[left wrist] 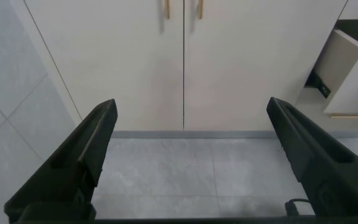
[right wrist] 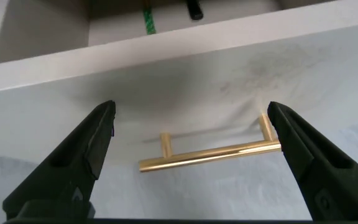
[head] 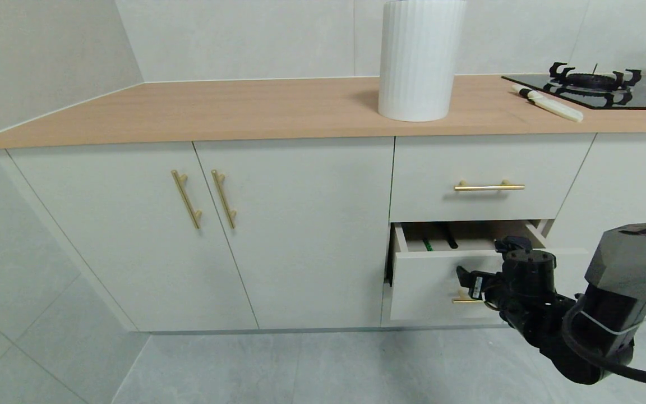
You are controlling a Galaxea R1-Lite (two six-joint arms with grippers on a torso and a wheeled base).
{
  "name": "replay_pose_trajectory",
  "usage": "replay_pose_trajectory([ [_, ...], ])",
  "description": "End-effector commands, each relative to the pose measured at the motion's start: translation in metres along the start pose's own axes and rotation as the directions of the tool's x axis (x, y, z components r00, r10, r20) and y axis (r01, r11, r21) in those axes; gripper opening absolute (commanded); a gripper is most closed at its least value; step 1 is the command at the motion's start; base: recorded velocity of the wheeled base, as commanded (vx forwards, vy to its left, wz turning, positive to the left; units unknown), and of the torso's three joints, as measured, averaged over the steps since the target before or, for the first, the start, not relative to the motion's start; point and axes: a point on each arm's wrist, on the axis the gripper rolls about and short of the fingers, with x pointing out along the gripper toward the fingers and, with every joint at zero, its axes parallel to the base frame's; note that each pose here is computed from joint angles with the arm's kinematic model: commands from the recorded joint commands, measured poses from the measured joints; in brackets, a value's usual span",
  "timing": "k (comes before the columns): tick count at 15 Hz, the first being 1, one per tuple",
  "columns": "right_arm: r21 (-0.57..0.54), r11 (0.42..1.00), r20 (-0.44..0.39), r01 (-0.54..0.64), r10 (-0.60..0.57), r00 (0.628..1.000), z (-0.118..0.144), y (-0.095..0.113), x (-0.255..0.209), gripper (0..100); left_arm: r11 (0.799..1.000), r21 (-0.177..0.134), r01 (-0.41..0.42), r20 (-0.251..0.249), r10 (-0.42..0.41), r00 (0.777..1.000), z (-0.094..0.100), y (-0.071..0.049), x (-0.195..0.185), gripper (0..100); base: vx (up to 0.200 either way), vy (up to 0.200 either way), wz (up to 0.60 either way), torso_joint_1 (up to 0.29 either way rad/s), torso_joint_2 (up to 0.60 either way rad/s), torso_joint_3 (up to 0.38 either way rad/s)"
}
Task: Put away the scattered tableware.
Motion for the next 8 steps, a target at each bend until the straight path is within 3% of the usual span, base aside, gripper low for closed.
replay_pose_trajectory([
  [1,-0.007,1.000,-0.016,0.011,-0.011,1.000,-0.012,-0.002,0.008,100,1.000,0.000,-0.001,-0.001,0.001,1.000,0.000,0.000,0.000,100,0.000,0.000,0.00,0.000,0.00,0.000],
  [8,0.045,0.998,0.066,0.043,-0.046,0.997,-0.014,-0.013,0.041,100,1.000,0.000,-0.001,-0.001,0.001,1.000,0.000,0.000,0.000,100,0.000,0.000,0.00,0.000,0.00,0.000],
])
